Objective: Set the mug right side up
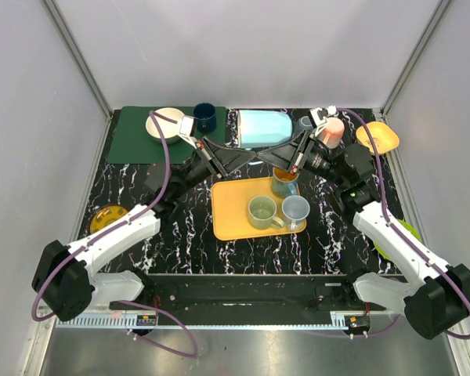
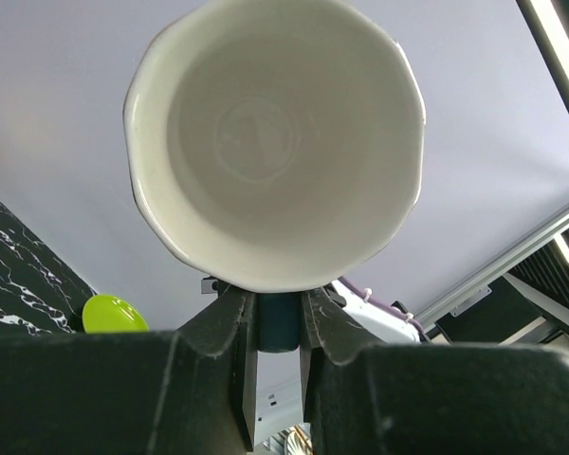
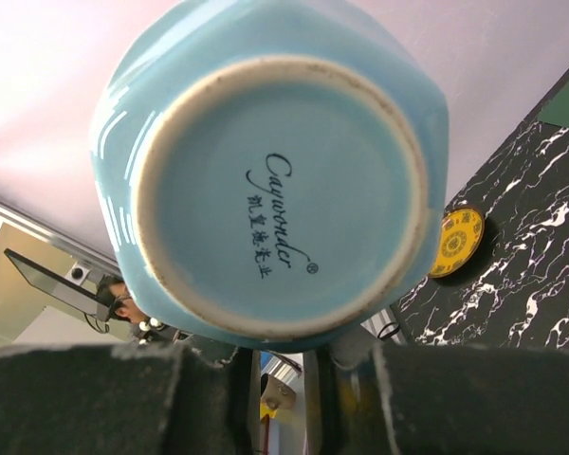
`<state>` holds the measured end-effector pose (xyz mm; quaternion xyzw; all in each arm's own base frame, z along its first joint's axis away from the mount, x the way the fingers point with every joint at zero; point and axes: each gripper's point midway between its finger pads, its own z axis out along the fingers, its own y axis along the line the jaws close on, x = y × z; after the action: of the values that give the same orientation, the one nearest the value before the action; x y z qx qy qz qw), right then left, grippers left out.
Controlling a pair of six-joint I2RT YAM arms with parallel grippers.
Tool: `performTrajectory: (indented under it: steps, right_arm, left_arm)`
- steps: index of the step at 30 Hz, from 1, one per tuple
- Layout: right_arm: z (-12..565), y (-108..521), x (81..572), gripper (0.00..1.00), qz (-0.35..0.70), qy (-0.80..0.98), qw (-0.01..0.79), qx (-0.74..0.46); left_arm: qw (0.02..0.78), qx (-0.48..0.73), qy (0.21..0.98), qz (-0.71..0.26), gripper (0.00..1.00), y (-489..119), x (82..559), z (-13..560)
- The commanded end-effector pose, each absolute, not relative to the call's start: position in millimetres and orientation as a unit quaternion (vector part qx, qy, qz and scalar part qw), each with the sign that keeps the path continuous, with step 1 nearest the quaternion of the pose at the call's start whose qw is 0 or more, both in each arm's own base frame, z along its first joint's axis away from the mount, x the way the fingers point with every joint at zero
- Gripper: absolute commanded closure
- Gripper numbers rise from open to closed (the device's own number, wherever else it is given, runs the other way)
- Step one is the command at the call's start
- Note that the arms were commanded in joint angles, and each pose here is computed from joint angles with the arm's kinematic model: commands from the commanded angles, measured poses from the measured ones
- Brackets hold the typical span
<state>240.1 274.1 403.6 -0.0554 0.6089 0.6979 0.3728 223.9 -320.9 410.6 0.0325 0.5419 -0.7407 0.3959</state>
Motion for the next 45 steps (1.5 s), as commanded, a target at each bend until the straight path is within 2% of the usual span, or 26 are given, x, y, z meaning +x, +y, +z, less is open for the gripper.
performTrajectory:
  steps: [1,2,3,6,7,11,13,16,19,25,28,29,31,32,34,41,45]
  right_arm:
    - [434,255,267,1.00,0.669,0.570,0.476,-0.021]
    - [434,256,266,1.00,0.668,0.573,0.475,-0.026]
    - [433,256,263,1.00,0.668,0.573,0.474,-0.030]
    - [434,255,258,1.00,0.665,0.571,0.479,-0.044]
    - [435,254,257,1.00,0.665,0.570,0.480,-0.047]
    - [434,254,256,1.00,0.662,0.574,0.480,-0.045]
    - [433,249,265,1.00,0.634,0.585,0.505,-0.035]
    - [438,239,278,1.00,0.578,0.614,0.537,-0.023]
    - [446,237,289,1.00,0.559,0.616,0.555,-0.028]
    - [450,242,306,1.00,0.555,0.614,0.561,-0.024]
    - [448,232,341,1.00,0.478,0.648,0.593,-0.005]
    - [423,228,353,1.00,0.437,0.694,0.572,0.009]
    - [415,216,393,1.00,0.350,0.724,0.593,0.023]
    - [392,212,401,1.00,0.313,0.759,0.570,0.030]
    - [384,206,433,1.00,0.255,0.778,0.573,0.037]
    - [321,204,498,1.00,0.126,0.851,0.510,0.026]
    - [279,207,527,1.00,0.088,0.869,0.486,0.019]
  left_arm:
    - [0.365,0.148,0.492,-0.777,0.84,-322,156,432]
    - [0.368,0.143,0.496,-0.773,0.60,-322,159,431]
    - [0.369,0.140,0.497,-0.772,0.51,-321,160,430]
    - [0.373,0.132,0.500,-0.770,0.35,-317,168,429]
    - [0.374,0.130,0.499,-0.771,0.33,-316,168,429]
    - [0.382,0.121,0.503,-0.766,0.29,-312,175,427]
    - [0.394,0.111,0.517,-0.752,0.27,-306,183,425]
    - [0.423,0.051,0.589,-0.686,0.23,-294,213,388]
    - [0.450,0.020,0.612,-0.649,0.20,-278,226,370]
    - [0.439,0.004,0.631,-0.640,0.20,-273,235,347]
    - [0.436,-0.010,0.667,-0.605,0.21,-269,242,331]
    - [0.436,-0.022,0.692,-0.575,0.21,-264,247,316]
    - [0.442,-0.032,0.709,-0.548,0.21,-256,248,307]
    - [0.440,-0.047,0.732,-0.518,0.21,-249,252,292]
    - [0.443,-0.057,0.749,-0.490,0.22,-240,253,283]
    - [0.440,-0.103,0.801,-0.394,0.23,-207,254,240]
    - [0.440,-0.109,0.803,-0.387,0.23,-200,249,229]
